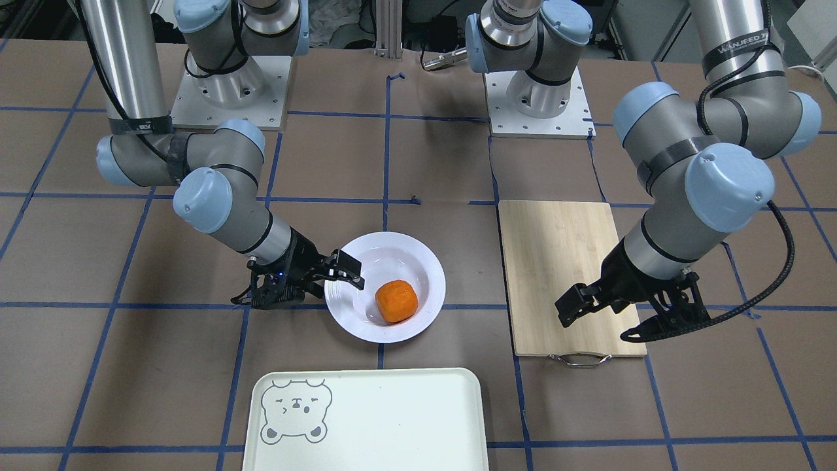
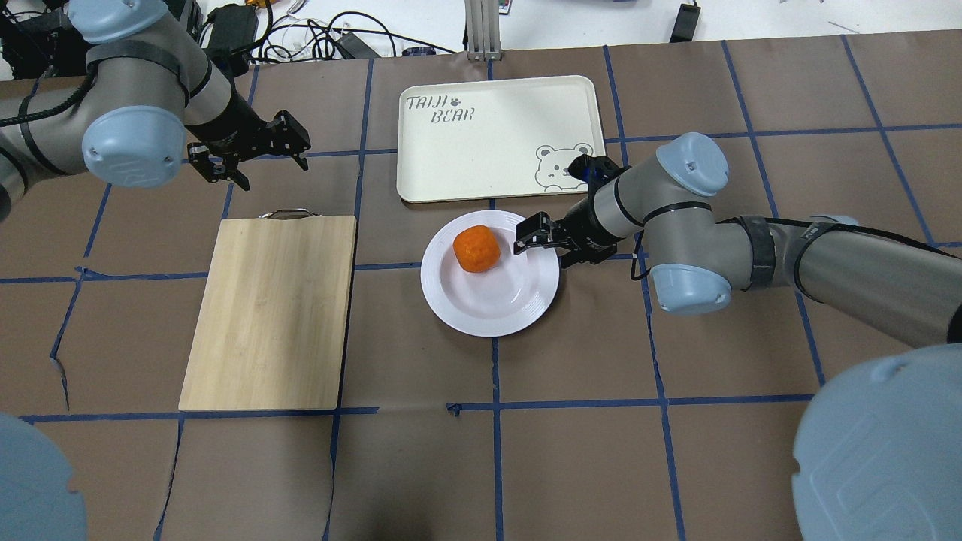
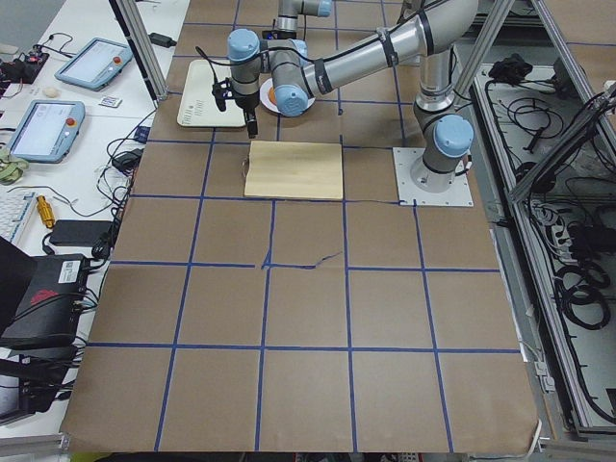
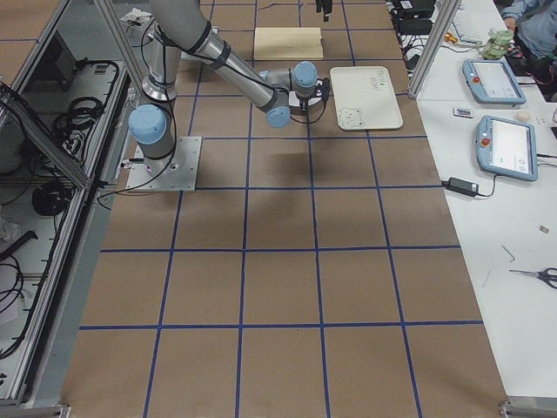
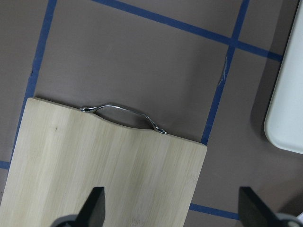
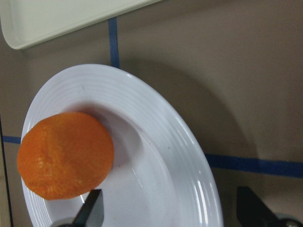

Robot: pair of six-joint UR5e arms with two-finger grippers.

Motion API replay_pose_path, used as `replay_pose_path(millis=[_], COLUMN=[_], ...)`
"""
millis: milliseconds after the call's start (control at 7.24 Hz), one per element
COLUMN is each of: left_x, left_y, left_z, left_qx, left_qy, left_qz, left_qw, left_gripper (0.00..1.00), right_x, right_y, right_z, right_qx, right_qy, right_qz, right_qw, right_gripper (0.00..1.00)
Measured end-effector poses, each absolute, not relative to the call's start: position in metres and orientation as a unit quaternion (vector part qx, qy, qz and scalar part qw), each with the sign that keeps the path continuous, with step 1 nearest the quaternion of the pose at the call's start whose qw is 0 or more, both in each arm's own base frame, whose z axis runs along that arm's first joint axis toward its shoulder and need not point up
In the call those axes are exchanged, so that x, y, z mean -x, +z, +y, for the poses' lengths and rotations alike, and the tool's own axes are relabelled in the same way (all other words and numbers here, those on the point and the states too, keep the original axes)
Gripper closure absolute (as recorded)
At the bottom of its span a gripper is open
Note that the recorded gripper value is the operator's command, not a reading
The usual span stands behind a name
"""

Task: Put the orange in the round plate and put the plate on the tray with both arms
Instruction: 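Grip the rim of the white plate with the right gripper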

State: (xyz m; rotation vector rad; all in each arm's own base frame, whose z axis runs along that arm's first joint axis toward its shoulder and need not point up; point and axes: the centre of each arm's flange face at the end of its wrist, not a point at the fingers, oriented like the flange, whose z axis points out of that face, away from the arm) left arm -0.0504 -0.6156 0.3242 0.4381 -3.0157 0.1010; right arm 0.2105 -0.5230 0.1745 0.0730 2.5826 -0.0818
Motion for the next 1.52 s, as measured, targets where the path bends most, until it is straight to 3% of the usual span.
replay_pose_path(millis=[691,967,1244,1520], left_x=[0.052,0.053,0.054,0.054], left_y=[0.319,0.319,0.318,0.318], left_z=[-0.614,-0.613,-0.613,-0.613], left_qx=[-0.142,-0.142,-0.141,-0.14], left_qy=[0.03,0.03,0.029,0.028], left_qz=[-0.988,-0.988,-0.989,-0.989], left_qw=[0.045,0.045,0.045,0.045], left_gripper=[0.0,0.0,0.0,0.0], right_x=[-0.225,-0.226,-0.227,-0.227], right_y=[0.164,0.164,0.163,0.163], right_z=[-0.514,-0.513,-0.512,-0.512], right_qx=[-0.026,-0.04,-0.043,-0.048], right_qy=[-0.019,-0.014,-0.011,-0.009], right_qz=[0.961,0.961,0.962,0.962], right_qw=[0.273,0.272,0.271,0.269], right_gripper=[0.08,0.34,0.77,0.96])
